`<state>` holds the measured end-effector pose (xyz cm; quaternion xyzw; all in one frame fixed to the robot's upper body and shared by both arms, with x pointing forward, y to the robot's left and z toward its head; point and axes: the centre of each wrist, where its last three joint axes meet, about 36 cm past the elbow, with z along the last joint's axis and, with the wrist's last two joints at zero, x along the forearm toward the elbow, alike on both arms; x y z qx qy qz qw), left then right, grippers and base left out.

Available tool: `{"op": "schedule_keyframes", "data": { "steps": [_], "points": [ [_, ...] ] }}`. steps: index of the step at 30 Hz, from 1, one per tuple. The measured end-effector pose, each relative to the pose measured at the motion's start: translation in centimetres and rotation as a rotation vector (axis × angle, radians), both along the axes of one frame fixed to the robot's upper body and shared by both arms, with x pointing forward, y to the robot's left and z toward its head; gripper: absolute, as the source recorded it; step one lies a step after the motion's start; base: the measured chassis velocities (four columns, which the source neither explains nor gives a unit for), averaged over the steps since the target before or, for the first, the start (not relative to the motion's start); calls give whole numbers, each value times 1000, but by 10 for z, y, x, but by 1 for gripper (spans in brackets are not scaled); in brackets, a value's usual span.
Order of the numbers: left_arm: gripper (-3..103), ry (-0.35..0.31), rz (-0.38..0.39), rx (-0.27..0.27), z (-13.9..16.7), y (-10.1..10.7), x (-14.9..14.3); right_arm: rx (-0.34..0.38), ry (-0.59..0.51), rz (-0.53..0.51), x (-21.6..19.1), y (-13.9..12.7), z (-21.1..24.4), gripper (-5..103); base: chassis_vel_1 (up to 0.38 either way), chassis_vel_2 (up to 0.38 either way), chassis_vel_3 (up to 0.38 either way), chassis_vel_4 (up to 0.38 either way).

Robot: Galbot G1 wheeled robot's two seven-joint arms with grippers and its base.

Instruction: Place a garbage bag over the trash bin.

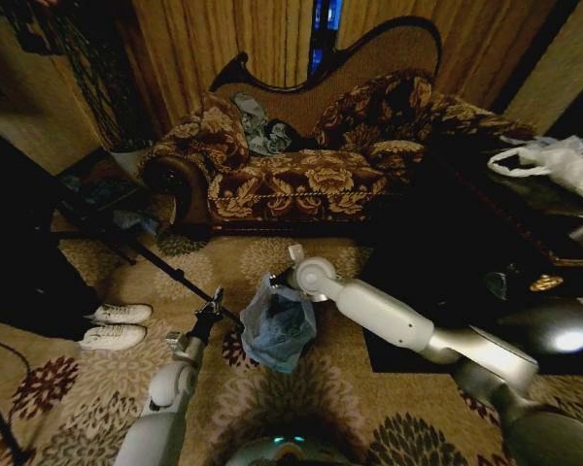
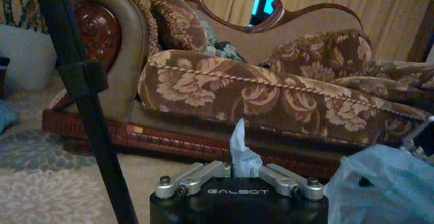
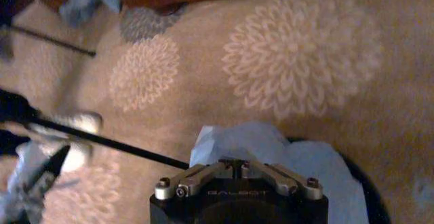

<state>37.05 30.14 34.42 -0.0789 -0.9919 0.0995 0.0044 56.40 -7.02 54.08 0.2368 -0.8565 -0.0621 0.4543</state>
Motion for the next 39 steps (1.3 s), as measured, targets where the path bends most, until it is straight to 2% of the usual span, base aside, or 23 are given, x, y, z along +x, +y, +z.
{"op": "schedule_keyframes", "data": {
  "steps": [1, 2, 4, 5, 7, 8, 10, 12, 13, 15, 20, 23, 31, 35, 39],
  "points": [
    [0, 0, 0, 0, 0, 0, 0, 0, 0, 0, 0, 0, 0, 0, 0, 0, 0, 0],
    [0, 1, 1, 0, 0, 1, 0, 72, 55, -35, 7, -12, 0, 0, 0, 0, 0, 0],
    [0, 1, 1, 0, 0, 3, 0, 164, 100, -47, 13, -24, -3, 0, 0, 0, 0, 0],
    [0, 1, 1, 0, 0, 3, 0, 164, 100, -47, 13, -24, -3, 0, 0, 0, 0, 0],
    [0, 1, 2, -3, 0, 5, 0, 270, 156, -40, 13, -34, -15, 0, 0, 0, 0, 0],
    [0, 0, 1, -4, 1, 5, 1, 298, 191, -60, 13, -38, -15, 0, 0, 0, 0, 0],
    [0, 0, 1, -5, 1, 5, 1, 307, 208, -76, 13, -39, -14, 0, 0, 0, 0, 0],
    [0, -3, 0, -7, 2, 5, 3, 356, 299, -206, 15, -39, -5, 0, 0, 0, 0, 0],
    [0, -3, 0, -7, 2, 5, 3, 356, 299, -206, 15, -39, -5, 0, 0, 0, 0, 0],
    [0, -1, -3, -10, 1, 4, 5, 408, 328, -309, 16, -36, 7, 0, 0, 0, 0, 0],
    [0, 0, -8, -16, 0, -1, 8, 415, 316, -432, 19, -28, 15, 0, 0, 0, 0, 0],
    [0, 1, -11, -16, 0, -2, 9, 404, 310, -454, 19, -30, 11, 0, 0, 0, 0, 0],
    [0, 12, -9, -12, -3, 1, 12, 446, 295, -418, 6, -38, 39, 0, 0, 0, 0, 0],
    [0, 16, -8, -11, -4, 1, 13, 465, 264, -389, 4, -38, 57, 0, 0, 0, 0, 0],
    [0, 22, -8, -13, -7, 1, 13, 522, 186, -393, 8, -40, 69, 0, 0, 0, 0, 0]
  ]
}}
